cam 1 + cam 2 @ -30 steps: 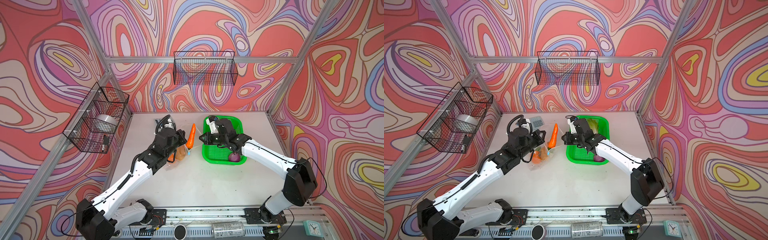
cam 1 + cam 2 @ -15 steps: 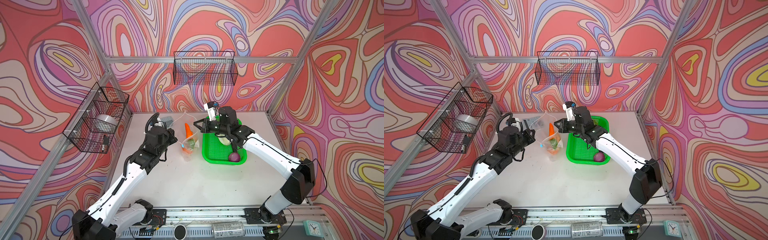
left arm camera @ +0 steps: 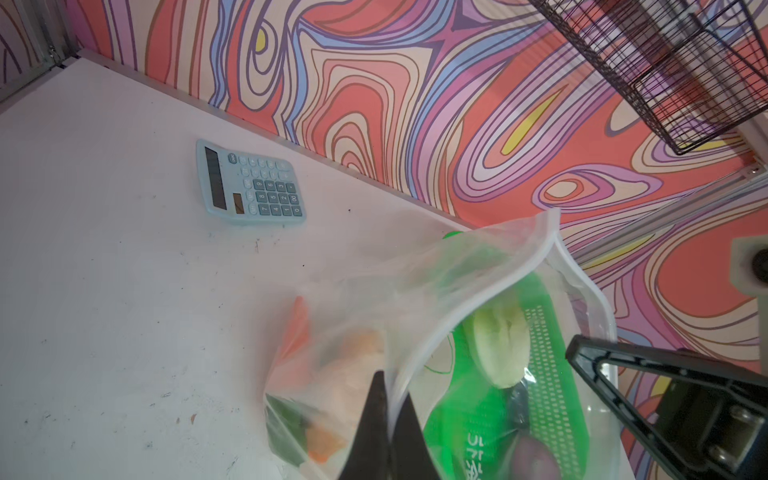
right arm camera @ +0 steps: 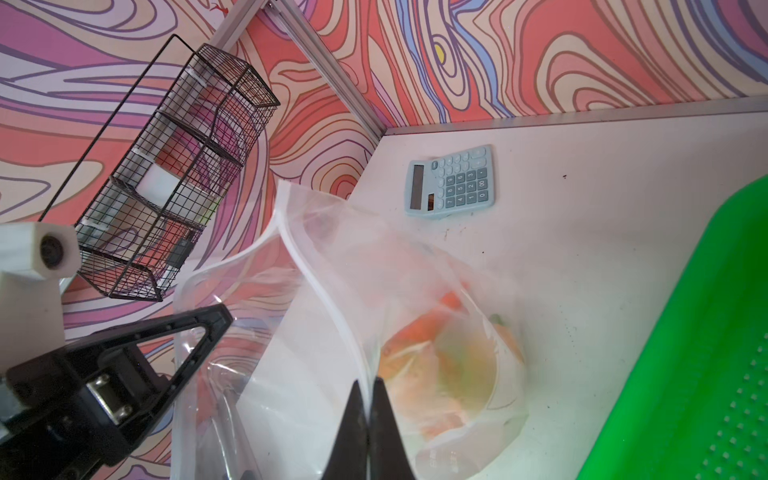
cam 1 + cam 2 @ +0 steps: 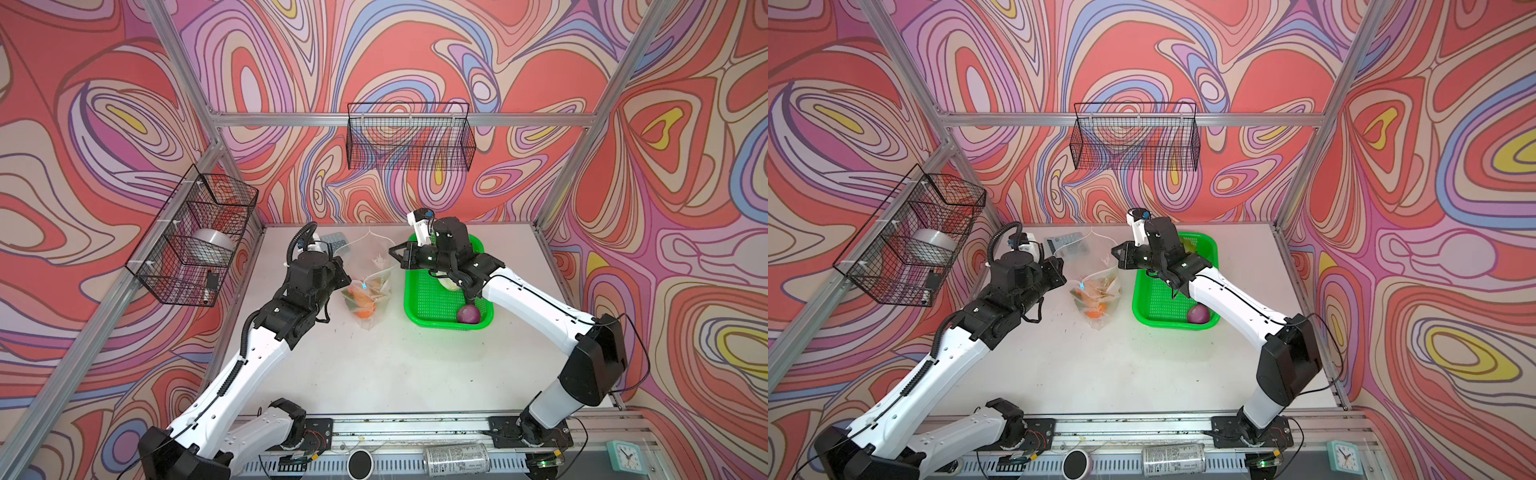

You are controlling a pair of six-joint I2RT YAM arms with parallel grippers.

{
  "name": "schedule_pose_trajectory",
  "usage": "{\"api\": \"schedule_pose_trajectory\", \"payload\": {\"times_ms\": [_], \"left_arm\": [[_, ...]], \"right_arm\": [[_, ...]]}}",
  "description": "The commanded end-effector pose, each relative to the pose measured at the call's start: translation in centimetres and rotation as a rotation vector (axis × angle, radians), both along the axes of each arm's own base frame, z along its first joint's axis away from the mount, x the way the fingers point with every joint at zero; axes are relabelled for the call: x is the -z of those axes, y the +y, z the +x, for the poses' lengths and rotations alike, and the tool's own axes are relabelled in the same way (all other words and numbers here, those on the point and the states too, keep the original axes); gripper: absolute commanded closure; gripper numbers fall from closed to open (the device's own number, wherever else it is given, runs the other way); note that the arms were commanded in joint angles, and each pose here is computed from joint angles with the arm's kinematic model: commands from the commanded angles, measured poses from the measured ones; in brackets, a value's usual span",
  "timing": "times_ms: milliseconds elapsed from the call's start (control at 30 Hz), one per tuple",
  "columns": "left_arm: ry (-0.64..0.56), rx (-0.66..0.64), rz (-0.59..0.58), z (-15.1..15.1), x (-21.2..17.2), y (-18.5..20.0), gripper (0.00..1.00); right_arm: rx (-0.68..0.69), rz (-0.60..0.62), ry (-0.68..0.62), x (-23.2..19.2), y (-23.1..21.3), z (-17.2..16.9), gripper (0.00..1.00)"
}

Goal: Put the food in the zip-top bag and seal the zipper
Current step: 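Open the right gripper to release the carrot into the bag and withdraw, then lower the right gripper into the green basket over the red onion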

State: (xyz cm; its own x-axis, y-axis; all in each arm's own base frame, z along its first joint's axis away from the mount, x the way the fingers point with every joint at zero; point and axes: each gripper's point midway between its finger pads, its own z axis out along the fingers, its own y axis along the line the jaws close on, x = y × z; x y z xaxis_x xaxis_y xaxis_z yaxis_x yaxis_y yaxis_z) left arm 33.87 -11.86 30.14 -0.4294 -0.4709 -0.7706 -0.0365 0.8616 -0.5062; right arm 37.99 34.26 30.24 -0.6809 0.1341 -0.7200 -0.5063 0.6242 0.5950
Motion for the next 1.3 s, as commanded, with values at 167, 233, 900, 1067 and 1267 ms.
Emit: {"api": "schedule_pose_trajectory", "payload": {"times_ms": [167, 233, 900, 1067, 1267], "left_arm": [[-0.107, -0.009, 0.066, -0.4, -4.4, 1.1, 1.00], [-0.099, 0.004, 0.059, -0.4, -4.3, 0.8, 1.00], [-0.033, 0.196, -0.095, 0.1, -0.9, -3.9, 1.00], [-0.027, 0.227, -0.125, 0.3, -0.6, -4.7, 1.00], [-0.008, 0.230, -0.127, 0.4, 0.2, -4.9, 1.00]], "right_arm": [[0.060, -0.055, -0.008, 1.0, -1.8, 0.6, 1.00], [0.064, -0.056, 0.001, 1.4, -2.0, 0.7, 1.00], [0.306, -0.334, 0.122, 3.9, -13.6, 1.6, 0.42], [0.359, -0.560, 0.294, 8.7, -18.2, -0.4, 0.37], [0.335, -0.742, 0.484, 13.9, -20.6, -3.6, 0.33]]}}
